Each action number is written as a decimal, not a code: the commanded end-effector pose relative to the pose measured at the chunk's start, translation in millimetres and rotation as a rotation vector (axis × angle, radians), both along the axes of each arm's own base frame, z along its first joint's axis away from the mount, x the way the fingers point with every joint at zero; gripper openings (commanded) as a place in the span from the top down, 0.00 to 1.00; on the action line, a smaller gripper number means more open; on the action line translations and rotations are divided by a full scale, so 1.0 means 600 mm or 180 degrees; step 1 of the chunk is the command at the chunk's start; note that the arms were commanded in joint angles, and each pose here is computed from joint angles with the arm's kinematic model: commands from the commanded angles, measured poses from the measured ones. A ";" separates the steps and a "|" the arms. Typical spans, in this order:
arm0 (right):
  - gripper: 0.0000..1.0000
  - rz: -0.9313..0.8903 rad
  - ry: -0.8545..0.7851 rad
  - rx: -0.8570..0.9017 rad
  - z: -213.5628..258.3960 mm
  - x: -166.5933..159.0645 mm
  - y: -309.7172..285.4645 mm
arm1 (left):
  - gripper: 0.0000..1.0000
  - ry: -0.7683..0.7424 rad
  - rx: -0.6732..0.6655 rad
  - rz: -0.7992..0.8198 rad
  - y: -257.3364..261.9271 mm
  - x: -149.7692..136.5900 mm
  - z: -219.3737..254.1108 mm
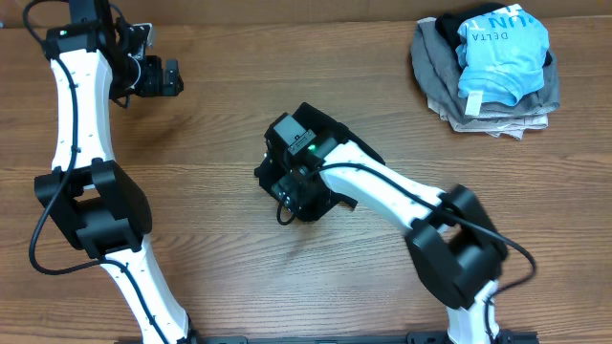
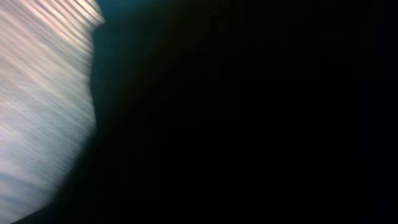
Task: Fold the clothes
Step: 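Lift the black shirt bundle with the right gripper toward the back right, then place the black shirt onto the folded clothes stack with the right gripper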
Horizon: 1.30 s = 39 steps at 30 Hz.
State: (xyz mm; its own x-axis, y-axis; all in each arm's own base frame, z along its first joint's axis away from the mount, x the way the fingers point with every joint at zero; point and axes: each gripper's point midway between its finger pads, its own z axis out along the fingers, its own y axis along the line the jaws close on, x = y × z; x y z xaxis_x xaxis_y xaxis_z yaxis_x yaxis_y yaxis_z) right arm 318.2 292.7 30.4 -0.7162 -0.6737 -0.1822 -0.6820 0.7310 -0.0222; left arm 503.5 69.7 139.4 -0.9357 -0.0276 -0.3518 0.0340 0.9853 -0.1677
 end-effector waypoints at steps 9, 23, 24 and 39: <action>0.16 0.0184 -0.0098 -0.0623 -0.069 -0.007 -0.026 | 0.00 -0.0010 -0.0040 0.0005 -0.002 0.002 0.000; 0.96 -0.0718 -0.0201 -0.0650 -0.003 0.014 -0.043 | 0.00 -0.0009 -0.0041 0.0004 -0.002 0.001 0.000; 0.96 -0.0745 -0.0250 -0.0625 0.019 0.023 -0.043 | 0.00 -0.0010 -0.0040 0.0005 -0.002 0.002 0.000; 0.96 -0.1612 -0.1267 -0.0163 0.407 0.181 -0.210 | 0.00 -0.0026 -0.0038 0.0004 -0.002 0.003 0.001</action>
